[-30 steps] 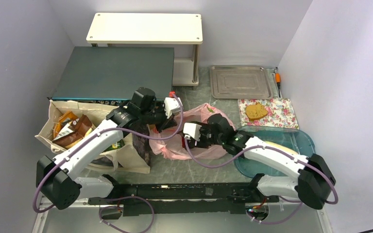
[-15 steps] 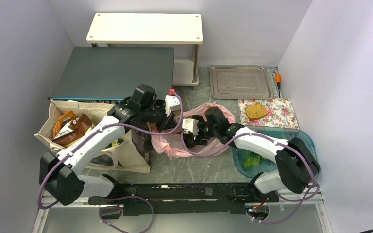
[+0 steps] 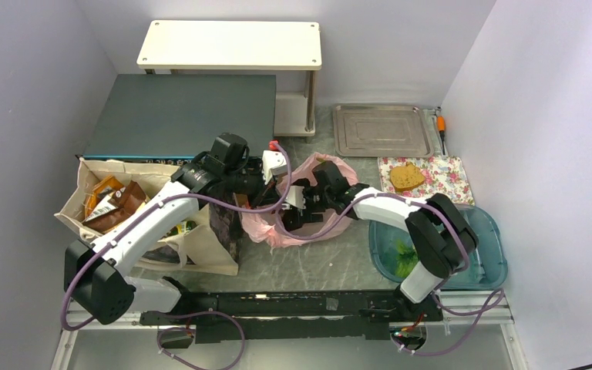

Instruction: Untie the knot of the grocery bags and take out the mixed food

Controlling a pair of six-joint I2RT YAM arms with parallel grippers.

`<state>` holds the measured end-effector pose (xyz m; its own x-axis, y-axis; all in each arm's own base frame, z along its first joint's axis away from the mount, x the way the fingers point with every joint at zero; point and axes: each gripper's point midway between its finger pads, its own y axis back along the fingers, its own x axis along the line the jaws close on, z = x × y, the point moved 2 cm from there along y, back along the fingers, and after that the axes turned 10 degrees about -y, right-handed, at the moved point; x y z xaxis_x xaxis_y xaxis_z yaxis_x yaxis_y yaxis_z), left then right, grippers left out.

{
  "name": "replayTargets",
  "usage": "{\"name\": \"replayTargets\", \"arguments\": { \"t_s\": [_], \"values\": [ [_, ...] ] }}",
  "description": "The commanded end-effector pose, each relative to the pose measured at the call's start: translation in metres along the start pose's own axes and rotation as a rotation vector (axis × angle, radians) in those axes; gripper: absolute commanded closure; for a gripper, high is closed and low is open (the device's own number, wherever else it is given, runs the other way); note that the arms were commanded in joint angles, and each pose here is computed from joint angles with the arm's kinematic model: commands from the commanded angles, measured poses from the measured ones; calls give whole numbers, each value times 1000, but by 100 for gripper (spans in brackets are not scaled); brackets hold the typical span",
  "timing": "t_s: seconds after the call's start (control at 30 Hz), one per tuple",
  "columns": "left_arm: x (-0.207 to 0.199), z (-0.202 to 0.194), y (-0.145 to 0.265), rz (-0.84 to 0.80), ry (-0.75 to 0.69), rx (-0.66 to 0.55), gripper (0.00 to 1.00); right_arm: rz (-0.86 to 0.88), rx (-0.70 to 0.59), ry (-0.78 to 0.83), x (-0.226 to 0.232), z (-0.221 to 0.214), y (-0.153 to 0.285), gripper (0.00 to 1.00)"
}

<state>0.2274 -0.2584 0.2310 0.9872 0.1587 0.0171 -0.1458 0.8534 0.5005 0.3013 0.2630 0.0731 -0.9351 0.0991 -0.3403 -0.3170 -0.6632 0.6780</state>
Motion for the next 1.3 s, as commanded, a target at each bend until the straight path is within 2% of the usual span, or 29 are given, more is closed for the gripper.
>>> {"name": "replayTargets", "arguments": {
  "t_s": [0.0, 0.2, 0.3, 0.37, 0.53, 0.67, 0.77, 0.83, 0.93, 1.03, 1.2, 1.23, 1.27],
  "values": [
    [6, 6, 0, 12, 10, -17, 100, 139, 46, 4, 20, -11, -12, 20],
    [4, 3, 2, 17, 12, -13, 100, 279, 140, -3, 54, -33, 6, 31],
    [3, 2, 3, 21, 2, -15, 100, 300, 146, -8, 67, -35, 27, 45],
    [4, 1, 4, 36, -1, -16, 100, 288, 138, -12, 74, -32, 41, 50],
    [6, -1, 3, 50, -20, -13, 100, 220, 103, -9, 84, -21, 73, 56],
    [-7, 0, 0, 33, -126, -14, 100, 84, -23, 1, 76, 2, 95, 53],
    [-27, -2, -7, 11, -253, -4, 100, 3, -163, -4, 65, 32, 107, 47],
    [-38, -6, -12, -4, -314, 3, 100, -13, -204, -14, 61, 41, 109, 42],
    [-44, -8, -17, -17, -336, 6, 100, 47, -169, -17, 65, 37, 98, 29],
    [-42, -8, -18, -13, -339, 17, 100, 94, -133, -19, 69, 28, 83, 22],
    [-39, -6, -18, -4, -346, 22, 100, 122, -94, -13, 73, 12, 59, 24],
    [-39, -7, -18, -3, -344, 24, 100, 130, -81, -16, 73, 9, 54, 28],
    [-39, -8, -18, 0, -340, 29, 100, 134, -74, -17, 72, 9, 52, 36]
  ]
}}
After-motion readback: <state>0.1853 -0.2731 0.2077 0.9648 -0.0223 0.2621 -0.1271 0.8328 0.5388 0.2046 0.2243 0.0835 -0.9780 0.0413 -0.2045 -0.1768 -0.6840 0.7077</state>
